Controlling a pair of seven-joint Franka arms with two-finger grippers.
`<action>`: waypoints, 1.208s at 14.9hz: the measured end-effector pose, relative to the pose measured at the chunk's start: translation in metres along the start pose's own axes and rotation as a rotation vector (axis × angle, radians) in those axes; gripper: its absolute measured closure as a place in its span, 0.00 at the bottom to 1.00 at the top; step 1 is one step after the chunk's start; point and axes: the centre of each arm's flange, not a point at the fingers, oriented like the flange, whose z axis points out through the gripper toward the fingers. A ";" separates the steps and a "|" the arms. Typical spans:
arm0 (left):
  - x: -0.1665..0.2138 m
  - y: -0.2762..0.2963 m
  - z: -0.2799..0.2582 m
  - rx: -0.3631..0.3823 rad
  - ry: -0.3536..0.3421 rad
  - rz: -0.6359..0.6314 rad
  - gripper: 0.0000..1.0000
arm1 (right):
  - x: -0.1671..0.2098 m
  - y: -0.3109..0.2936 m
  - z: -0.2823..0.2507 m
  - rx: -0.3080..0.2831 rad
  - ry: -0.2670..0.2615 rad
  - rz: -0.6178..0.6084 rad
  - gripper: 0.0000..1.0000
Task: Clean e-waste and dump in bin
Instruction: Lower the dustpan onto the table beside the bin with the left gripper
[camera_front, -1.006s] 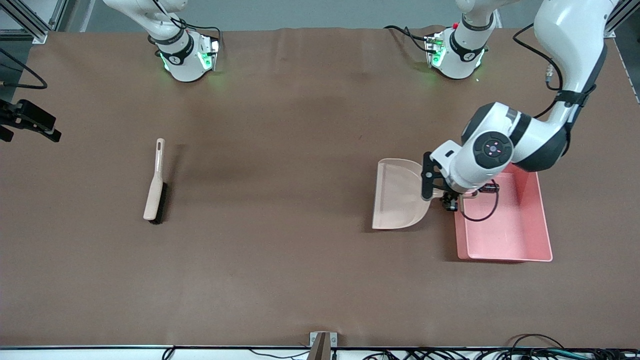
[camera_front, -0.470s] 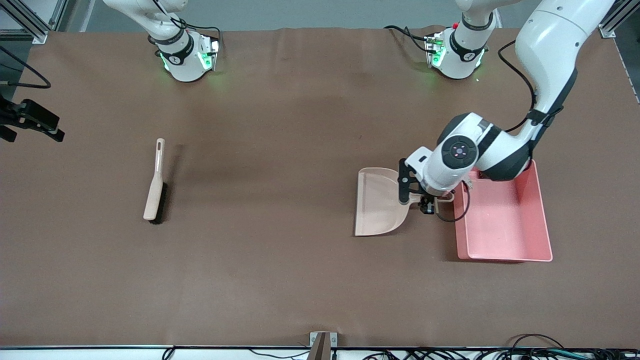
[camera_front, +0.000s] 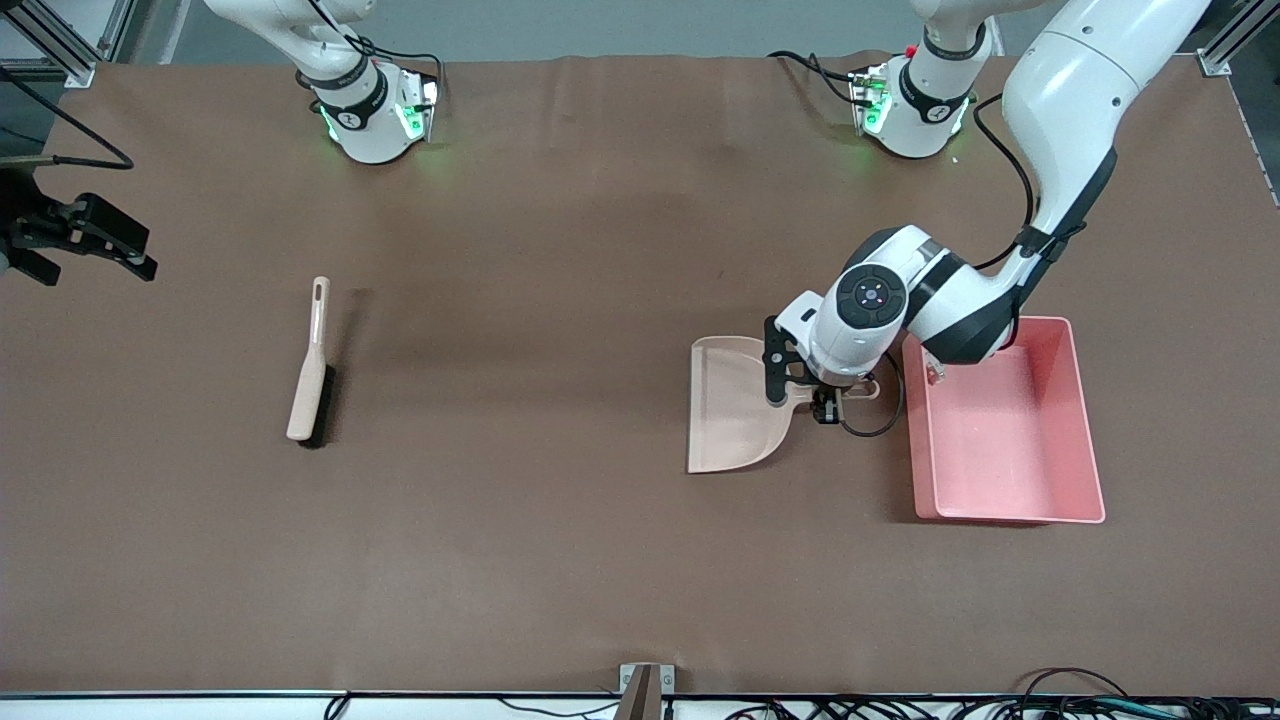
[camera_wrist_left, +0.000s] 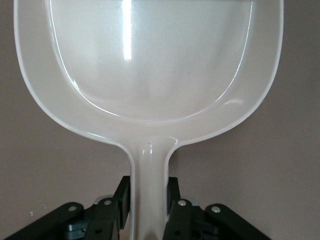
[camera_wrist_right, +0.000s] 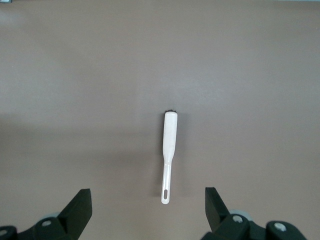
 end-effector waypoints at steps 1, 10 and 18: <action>0.001 0.000 0.002 -0.002 0.001 0.002 0.66 | 0.000 0.002 0.000 0.000 -0.002 0.015 0.00; 0.004 -0.011 0.017 -0.015 0.032 -0.012 0.31 | -0.002 0.010 0.002 -0.002 -0.020 0.056 0.00; -0.020 -0.063 -0.064 0.092 0.029 -0.241 0.00 | -0.002 0.010 0.002 -0.002 -0.020 0.057 0.00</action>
